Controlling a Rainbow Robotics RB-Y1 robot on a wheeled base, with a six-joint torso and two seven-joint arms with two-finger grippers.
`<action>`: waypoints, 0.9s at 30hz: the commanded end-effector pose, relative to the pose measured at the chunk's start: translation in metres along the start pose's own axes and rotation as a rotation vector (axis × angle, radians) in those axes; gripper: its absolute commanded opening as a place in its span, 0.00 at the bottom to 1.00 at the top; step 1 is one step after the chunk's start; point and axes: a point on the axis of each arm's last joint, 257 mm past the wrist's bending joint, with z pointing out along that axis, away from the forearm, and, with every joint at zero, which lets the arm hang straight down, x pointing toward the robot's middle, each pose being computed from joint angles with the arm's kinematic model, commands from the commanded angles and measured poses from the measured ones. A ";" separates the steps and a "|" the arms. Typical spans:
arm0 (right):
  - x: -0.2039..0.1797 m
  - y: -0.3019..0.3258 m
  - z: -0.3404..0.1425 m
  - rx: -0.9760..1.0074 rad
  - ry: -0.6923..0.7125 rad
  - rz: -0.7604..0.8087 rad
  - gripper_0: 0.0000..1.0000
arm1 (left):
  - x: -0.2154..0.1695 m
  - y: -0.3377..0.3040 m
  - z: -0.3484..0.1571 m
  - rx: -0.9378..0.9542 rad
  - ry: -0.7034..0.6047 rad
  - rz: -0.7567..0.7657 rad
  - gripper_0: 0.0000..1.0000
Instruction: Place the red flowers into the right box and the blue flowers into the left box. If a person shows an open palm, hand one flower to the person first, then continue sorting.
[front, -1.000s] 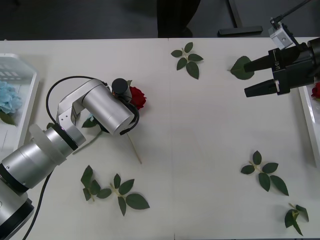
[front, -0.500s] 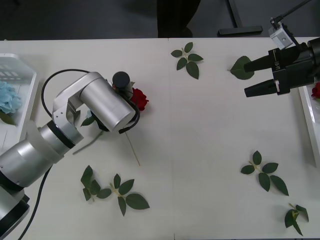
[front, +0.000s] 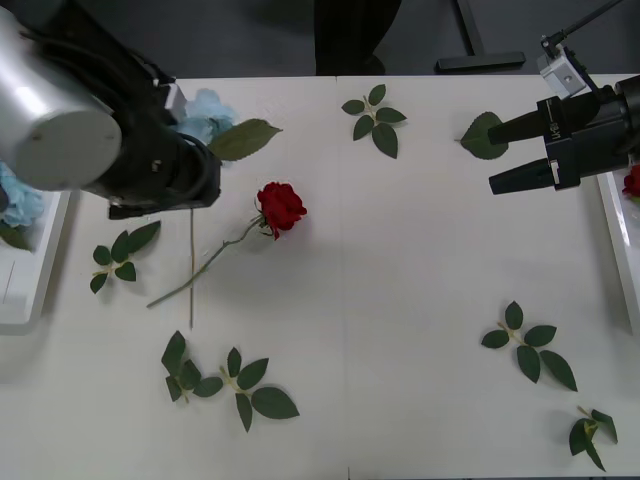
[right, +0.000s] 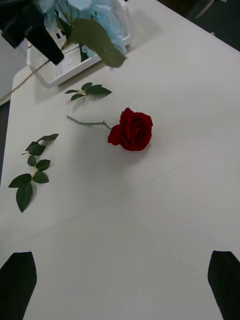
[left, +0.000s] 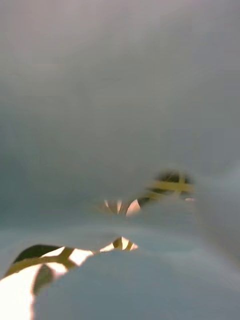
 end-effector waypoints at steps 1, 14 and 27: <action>-0.006 -0.003 -0.008 0.017 -0.008 -0.023 1.00 | -0.031 0.048 -0.050 -0.041 -0.076 0.100 0.00; -0.006 -0.003 -0.008 0.017 -0.008 -0.023 1.00 | -0.053 0.247 -0.154 -0.298 0.001 0.295 0.00; -0.006 -0.003 -0.008 0.017 -0.008 -0.023 1.00 | 0.035 0.437 -0.194 -0.507 0.138 0.285 0.00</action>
